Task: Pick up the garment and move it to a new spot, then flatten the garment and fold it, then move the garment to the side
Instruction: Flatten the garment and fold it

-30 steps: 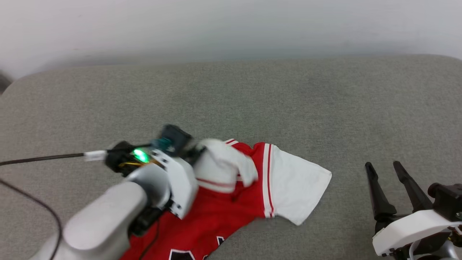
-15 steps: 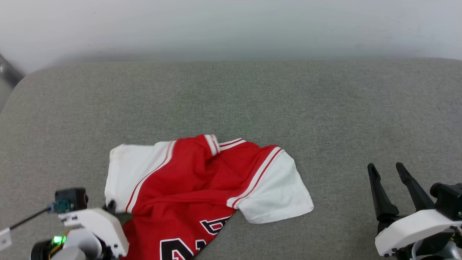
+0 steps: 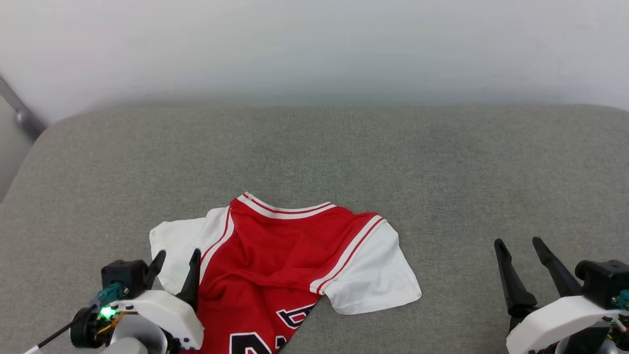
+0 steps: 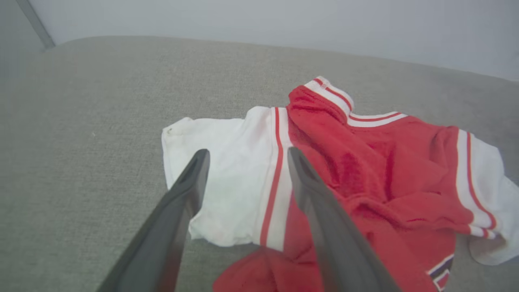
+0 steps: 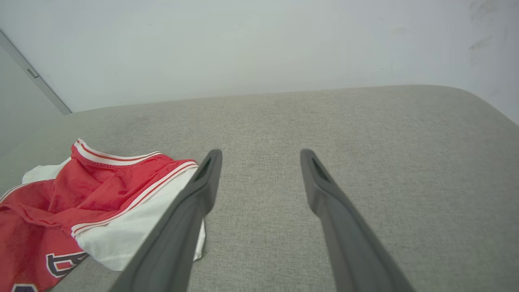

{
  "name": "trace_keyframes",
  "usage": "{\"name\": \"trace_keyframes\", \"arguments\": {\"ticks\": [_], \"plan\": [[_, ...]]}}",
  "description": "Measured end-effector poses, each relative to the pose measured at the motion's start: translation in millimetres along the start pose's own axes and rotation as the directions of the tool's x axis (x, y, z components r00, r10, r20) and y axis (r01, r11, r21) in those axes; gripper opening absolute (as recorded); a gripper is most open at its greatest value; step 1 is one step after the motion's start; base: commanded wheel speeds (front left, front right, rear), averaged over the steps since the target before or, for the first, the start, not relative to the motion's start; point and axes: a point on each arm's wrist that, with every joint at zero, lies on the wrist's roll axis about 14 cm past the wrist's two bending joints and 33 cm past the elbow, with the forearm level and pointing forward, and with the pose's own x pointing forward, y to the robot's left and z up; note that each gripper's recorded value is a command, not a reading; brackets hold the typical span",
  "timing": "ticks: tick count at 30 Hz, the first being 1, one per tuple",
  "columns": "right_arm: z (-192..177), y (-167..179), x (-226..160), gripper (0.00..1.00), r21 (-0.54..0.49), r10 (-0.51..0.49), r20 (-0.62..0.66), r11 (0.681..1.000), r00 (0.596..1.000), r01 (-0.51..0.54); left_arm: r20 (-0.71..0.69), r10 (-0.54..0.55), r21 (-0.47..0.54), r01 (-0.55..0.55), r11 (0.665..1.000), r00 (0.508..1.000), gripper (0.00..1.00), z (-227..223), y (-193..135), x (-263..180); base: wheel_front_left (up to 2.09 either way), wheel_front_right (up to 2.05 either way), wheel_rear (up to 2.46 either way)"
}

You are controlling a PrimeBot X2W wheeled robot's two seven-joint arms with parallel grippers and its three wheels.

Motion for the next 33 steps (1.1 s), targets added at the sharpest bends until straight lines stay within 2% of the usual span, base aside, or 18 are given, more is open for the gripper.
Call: {"name": "trace_keyframes", "arguments": {"ticks": [6,13,16,19,21,23,27,29,33], "plan": [[8,4,-10,1.0,-0.009,0.009,0.022,1.0,1.0,-0.009,0.206,-0.053,0.044,0.045,0.998,0.977,1.0,54,-28,-10,0.0,0.0,0.0],[10,6,-12,1.0,-0.012,0.017,0.022,1.0,1.0,-0.016,0.356,-0.053,0.057,0.035,0.998,0.933,1.0,93,-38,-30,0.0,0.0,0.0],[-2,9,-9,1.0,0.005,0.03,-0.044,1.0,0.999,-0.03,0.379,-0.041,0.049,0.024,0.999,0.924,1.0,95,-38,-38,0.0,0.0,0.0],[-28,11,-5,1.0,0.036,0.062,-0.178,0.998,0.982,-0.057,0.399,-0.024,0.034,0.011,0.999,0.916,1.0,98,-35,-45,0.0,0.0,0.0],[-46,12,-1,1.0,0.049,0.087,-0.282,0.996,0.955,-0.076,0.411,-0.016,0.026,0.006,1.0,0.912,1.0,100,-35,-48,0.0,0.0,0.0],[-65,12,2,1.0,0.05,0.111,-0.404,0.994,0.908,-0.098,0.416,-0.007,0.013,0.002,1.0,0.909,1.0,99,-34,-50,0.0,0.0,0.0],[-96,27,5,1.0,0.08,0.178,-0.597,0.983,0.782,-0.163,0.415,0.031,-0.012,-0.029,1.0,0.909,1.0,95,-24,-52,0.0,0.0,0.0],[-106,37,8,1.0,0.094,0.21,-0.658,0.976,0.723,-0.198,0.41,0.04,-0.015,-0.037,0.999,0.911,1.0,93,-21,-51,0.0,0.0,0.0],[-119,58,22,1.0,0.106,0.257,-0.724,0.959,0.641,-0.264,0.4,0.059,-0.025,-0.054,0.998,0.915,1.0,89,-15,-44,0.0,0.0,0.0]]}}
